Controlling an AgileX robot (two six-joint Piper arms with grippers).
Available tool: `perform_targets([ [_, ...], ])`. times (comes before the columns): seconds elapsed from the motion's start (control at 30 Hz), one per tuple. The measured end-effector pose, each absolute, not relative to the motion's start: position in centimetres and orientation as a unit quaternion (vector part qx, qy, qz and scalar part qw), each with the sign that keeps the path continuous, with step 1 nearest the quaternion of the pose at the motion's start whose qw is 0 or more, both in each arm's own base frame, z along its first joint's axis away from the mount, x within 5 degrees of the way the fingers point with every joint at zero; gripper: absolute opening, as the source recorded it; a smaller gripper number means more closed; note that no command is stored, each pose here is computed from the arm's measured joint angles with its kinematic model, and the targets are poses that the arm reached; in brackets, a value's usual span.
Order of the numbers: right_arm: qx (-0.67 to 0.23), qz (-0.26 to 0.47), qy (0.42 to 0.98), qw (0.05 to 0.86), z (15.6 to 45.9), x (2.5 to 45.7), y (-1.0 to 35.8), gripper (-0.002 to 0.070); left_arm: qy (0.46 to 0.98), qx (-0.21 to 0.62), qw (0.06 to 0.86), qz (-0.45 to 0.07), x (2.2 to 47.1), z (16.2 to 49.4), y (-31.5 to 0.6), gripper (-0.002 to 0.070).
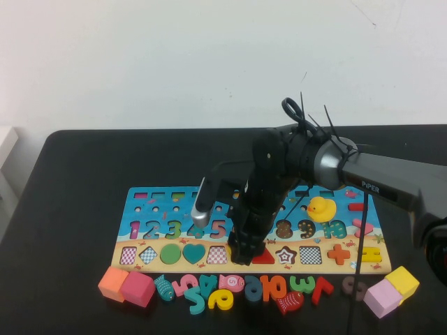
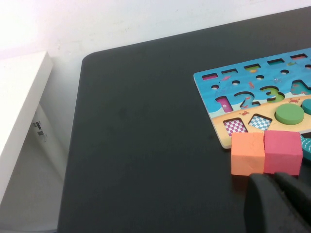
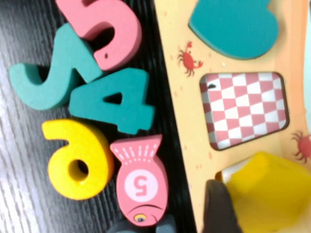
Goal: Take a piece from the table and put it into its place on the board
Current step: Place the "Pentagon" into the hole of the Pentagon
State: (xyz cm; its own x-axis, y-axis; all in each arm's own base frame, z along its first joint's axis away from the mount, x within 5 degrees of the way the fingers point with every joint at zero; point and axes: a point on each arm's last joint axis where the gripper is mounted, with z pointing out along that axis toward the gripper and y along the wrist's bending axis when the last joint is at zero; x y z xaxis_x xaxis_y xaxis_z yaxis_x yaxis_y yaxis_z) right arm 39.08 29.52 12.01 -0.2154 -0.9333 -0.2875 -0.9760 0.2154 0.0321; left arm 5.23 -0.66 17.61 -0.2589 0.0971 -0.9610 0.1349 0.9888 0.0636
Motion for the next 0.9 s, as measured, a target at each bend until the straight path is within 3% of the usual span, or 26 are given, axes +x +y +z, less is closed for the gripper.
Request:
perform_targets([
  [0.17, -0.617, 0.104, 0.773, 0.1, 12.0, 39.0, 29.5, 0.0444, 0.793, 0.074, 0.604, -0.015, 5.2, 17.6, -0.7, -0.0001],
  [0.6, -0.61, 0.094, 0.782, 0.086, 12.2, 39.0, 29.3, 0.0437, 0.793, 0.074, 0.604, -0.015, 5.2, 17.6, -0.7, -0.0001],
  [0.73, -0.611, 0.098, 0.783, 0.068, 14.0, 39.1, 29.3, 0.0337, 0.793, 0.074, 0.604, -0.015, 5.2, 17.6, -0.7, -0.0001],
  [0.9, -0.587, 0.092, 0.802, 0.066, 18.6, 39.7, 27.6, 0.0085, 0.793, 0.074, 0.604, -0.015, 5.2, 17.6, -0.7, -0.0001],
])
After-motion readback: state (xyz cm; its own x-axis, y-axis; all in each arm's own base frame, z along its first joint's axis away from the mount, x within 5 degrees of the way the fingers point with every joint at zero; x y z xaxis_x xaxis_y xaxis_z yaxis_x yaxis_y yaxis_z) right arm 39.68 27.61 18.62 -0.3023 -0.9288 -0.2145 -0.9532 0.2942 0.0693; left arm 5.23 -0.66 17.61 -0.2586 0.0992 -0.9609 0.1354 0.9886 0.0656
